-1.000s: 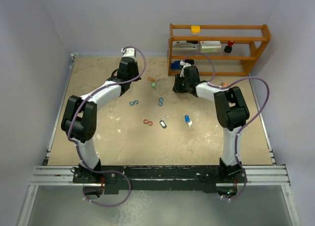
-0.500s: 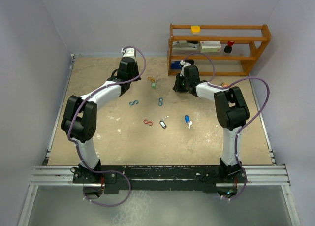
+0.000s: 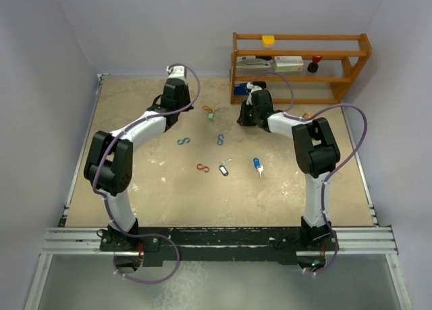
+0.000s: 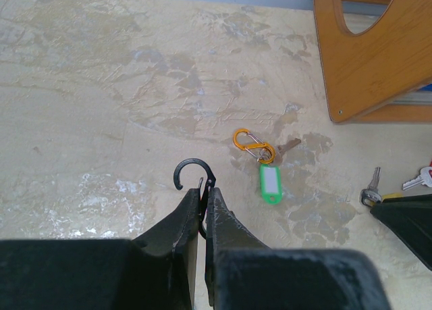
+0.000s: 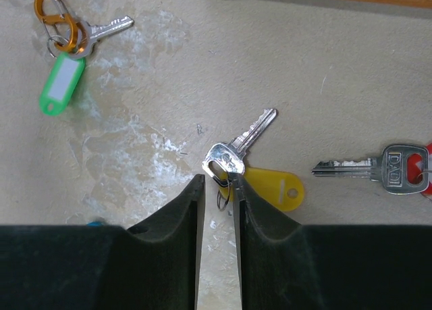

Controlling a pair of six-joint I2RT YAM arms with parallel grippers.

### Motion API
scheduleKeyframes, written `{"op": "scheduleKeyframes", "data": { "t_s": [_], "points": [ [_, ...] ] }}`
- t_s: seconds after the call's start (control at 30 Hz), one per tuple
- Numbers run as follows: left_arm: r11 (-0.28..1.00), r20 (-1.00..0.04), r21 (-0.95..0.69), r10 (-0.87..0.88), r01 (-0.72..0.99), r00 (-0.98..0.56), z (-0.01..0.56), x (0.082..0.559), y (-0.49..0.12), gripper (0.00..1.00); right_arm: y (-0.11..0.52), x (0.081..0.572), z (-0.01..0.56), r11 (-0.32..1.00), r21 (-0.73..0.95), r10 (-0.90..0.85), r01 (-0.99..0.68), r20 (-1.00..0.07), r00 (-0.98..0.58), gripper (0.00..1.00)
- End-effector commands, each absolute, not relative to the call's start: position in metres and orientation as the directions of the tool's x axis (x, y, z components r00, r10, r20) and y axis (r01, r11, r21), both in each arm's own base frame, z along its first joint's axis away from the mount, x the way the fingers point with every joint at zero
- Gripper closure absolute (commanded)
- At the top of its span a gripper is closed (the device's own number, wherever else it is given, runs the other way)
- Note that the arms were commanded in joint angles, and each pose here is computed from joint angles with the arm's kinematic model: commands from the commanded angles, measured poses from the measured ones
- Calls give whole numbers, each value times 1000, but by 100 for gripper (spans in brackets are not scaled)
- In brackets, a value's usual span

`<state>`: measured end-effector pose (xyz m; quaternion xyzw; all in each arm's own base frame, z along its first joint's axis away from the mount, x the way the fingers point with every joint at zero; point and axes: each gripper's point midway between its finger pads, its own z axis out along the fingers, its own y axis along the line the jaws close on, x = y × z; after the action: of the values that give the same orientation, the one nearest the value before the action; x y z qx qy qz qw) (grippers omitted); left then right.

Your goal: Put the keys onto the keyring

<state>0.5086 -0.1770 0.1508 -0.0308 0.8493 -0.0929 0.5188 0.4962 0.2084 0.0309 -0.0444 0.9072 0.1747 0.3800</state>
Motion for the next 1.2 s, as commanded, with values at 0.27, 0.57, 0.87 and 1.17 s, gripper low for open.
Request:
{"op": "scheduleKeyframes", "data": {
  "t_s": [0.27, 0.57, 0.87, 1.17],
  "points": [
    [977, -900, -210, -175, 47, -400, 174, 515, -177, 100, 214, 508, 45, 931, 295, 75, -217, -733, -676, 88],
    [971, -895, -227, -179, 70, -409, 174, 510, -181, 100, 213, 507, 87, 914, 255, 60, -315, -854, -516, 100],
    [910, -877, -352, -239, 218, -416, 189, 492, -215, 100, 219, 465, 159, 838, 205, 45, -505, -950, -310, 100],
    [836, -880, -402, -239, 373, -411, 214, 476, -261, 100, 231, 427, 196, 736, 143, 53, -662, -987, -154, 100]
  ]
}}
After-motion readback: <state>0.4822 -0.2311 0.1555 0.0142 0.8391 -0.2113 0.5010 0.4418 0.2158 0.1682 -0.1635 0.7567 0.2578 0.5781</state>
